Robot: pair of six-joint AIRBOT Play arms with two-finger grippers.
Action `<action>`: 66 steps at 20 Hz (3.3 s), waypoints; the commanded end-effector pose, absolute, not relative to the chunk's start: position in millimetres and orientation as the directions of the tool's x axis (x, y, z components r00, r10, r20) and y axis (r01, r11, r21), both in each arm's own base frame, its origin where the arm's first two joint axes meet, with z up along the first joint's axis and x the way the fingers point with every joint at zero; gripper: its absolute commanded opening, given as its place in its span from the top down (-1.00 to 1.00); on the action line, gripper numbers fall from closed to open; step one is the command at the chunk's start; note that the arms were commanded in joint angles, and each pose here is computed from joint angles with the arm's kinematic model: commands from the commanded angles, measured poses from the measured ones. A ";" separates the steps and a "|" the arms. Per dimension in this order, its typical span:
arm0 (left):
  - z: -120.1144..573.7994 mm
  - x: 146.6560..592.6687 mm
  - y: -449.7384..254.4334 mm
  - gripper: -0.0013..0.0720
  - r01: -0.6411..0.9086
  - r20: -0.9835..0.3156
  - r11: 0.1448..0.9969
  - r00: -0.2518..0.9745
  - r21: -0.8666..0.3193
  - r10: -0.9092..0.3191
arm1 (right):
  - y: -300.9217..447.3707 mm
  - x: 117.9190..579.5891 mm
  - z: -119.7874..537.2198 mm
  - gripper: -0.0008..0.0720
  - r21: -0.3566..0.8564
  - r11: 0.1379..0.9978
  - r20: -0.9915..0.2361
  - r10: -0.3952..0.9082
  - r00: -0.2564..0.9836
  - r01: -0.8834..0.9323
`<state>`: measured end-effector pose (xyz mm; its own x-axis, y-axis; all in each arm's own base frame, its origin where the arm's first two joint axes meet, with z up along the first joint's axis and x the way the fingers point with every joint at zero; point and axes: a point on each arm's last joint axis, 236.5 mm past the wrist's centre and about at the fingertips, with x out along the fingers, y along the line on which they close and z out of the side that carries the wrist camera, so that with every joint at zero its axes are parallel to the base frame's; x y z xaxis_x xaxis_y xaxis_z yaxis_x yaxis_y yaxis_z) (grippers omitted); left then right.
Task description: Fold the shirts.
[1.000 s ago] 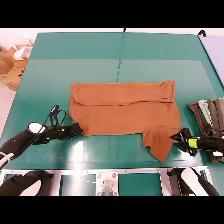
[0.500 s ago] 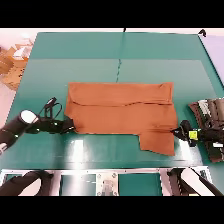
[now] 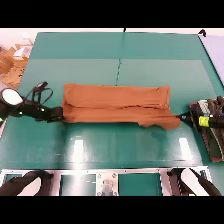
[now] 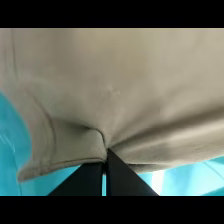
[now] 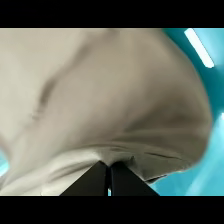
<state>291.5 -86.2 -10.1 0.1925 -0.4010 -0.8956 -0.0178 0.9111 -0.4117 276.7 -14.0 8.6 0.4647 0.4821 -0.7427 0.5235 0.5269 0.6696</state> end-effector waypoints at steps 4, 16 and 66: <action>36.5 369.1 -91.3 0.91 0.038 -0.839 0.894 0.331 -0.446 -0.433 | -12.1 359.7 53.2 0.92 0.751 0.522 -0.654 0.506 0.562 0.405; -12.0 543.9 -110.9 -0.79 0.017 -0.744 0.858 0.490 -0.513 -0.454 | -37.2 490.0 -47.5 0.67 0.735 0.473 -0.678 0.492 0.547 0.486; -68.2 427.0 -487.0 0.91 0.320 -0.604 0.610 0.130 -0.725 -0.786 | 73.3 403.2 172.7 0.92 0.715 0.647 -0.591 0.762 0.267 -0.264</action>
